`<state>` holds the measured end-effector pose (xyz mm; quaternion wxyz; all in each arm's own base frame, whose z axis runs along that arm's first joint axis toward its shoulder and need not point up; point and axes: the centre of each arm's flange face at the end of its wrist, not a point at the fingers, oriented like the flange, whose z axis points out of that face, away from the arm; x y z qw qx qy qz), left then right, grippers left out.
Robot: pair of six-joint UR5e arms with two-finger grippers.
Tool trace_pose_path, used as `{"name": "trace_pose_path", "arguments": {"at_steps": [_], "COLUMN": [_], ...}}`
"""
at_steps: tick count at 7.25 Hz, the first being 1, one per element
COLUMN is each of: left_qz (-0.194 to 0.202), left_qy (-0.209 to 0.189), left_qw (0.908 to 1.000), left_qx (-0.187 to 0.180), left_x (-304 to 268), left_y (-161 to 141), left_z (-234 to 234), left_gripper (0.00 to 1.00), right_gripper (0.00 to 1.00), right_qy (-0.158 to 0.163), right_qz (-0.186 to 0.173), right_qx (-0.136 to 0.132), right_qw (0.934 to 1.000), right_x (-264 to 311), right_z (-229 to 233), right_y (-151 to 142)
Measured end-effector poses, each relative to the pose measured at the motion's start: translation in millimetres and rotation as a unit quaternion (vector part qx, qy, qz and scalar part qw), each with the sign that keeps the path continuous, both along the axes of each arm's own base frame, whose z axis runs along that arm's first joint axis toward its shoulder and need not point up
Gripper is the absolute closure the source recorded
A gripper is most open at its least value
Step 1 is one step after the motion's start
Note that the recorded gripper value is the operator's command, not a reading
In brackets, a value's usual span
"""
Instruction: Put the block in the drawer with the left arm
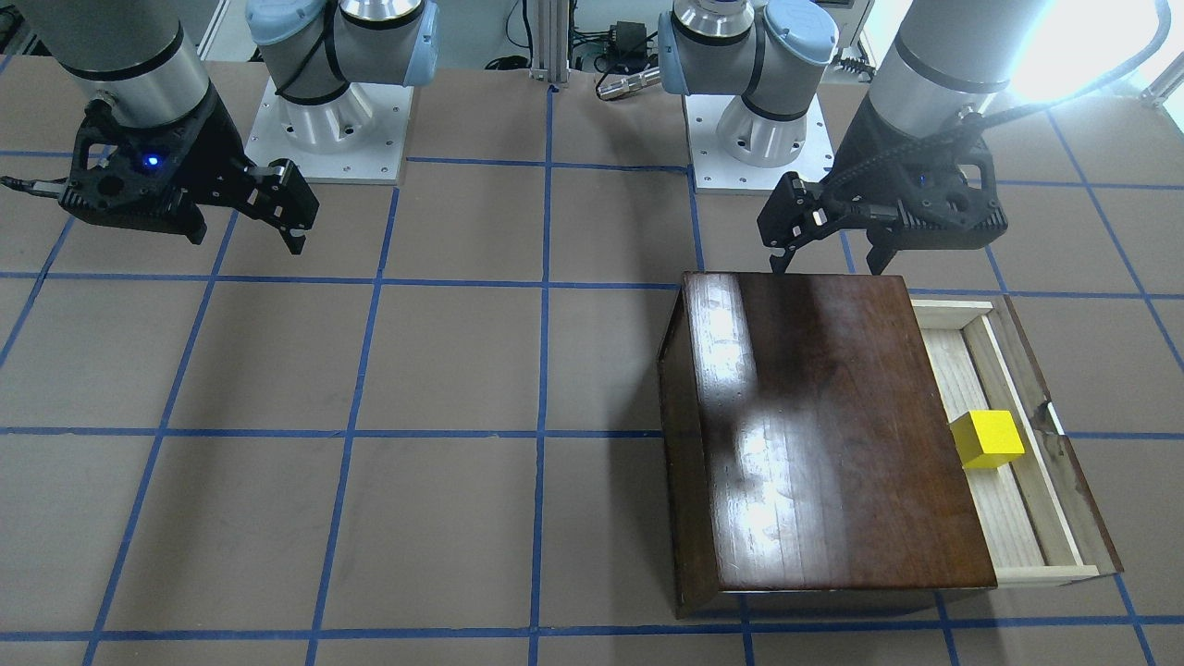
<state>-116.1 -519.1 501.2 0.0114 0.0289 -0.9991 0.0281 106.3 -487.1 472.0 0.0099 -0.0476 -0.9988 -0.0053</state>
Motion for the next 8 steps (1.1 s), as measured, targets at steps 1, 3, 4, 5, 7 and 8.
{"name": "trace_pose_path", "arguments": {"at_steps": [1, 3, 4, 5, 7, 8], "left_qz": [0.000, -0.001, -0.001, -0.001, -0.001, -0.001], "left_qy": [-0.001, -0.002, -0.002, -0.002, -0.002, -0.002], "left_qw": [1.0000, 1.0000, 0.9999, 0.9999, 0.9999, 0.9999], "left_qx": [-0.004, -0.009, -0.010, -0.011, -0.011, -0.011], "left_x": [0.2, 0.4, 0.5, 0.6, 0.6, 0.6], "left_y": [-0.8, 0.5, 0.5, 0.4, 0.0, 0.0], "left_z": [1.4, 3.8, 4.6, 5.1, 5.6, 5.8], "left_gripper": [0.00, 0.00, 0.00, 0.00, 0.00, 0.00], "right_gripper": [0.00, 0.00, 0.00, 0.00, 0.00, 0.00], "right_qy": [0.000, 0.000, 0.000, 0.000, 0.000, 0.000], "right_qz": [0.000, 0.000, 0.000, 0.000, 0.000, 0.000], "right_qx": [0.000, 0.000, 0.000, 0.000, 0.000, 0.000], "right_qw": [1.0000, 1.0000, 1.0000, 1.0000, 1.0000, 1.0000], "right_x": [0.0, 0.0, 0.0, 0.0, 0.0, 0.0], "right_z": [0.1, 0.2, 0.2, 0.1, 0.0, 0.1], "right_y": [0.0, 0.0, 0.0, -0.1, -0.2, -0.1]}}
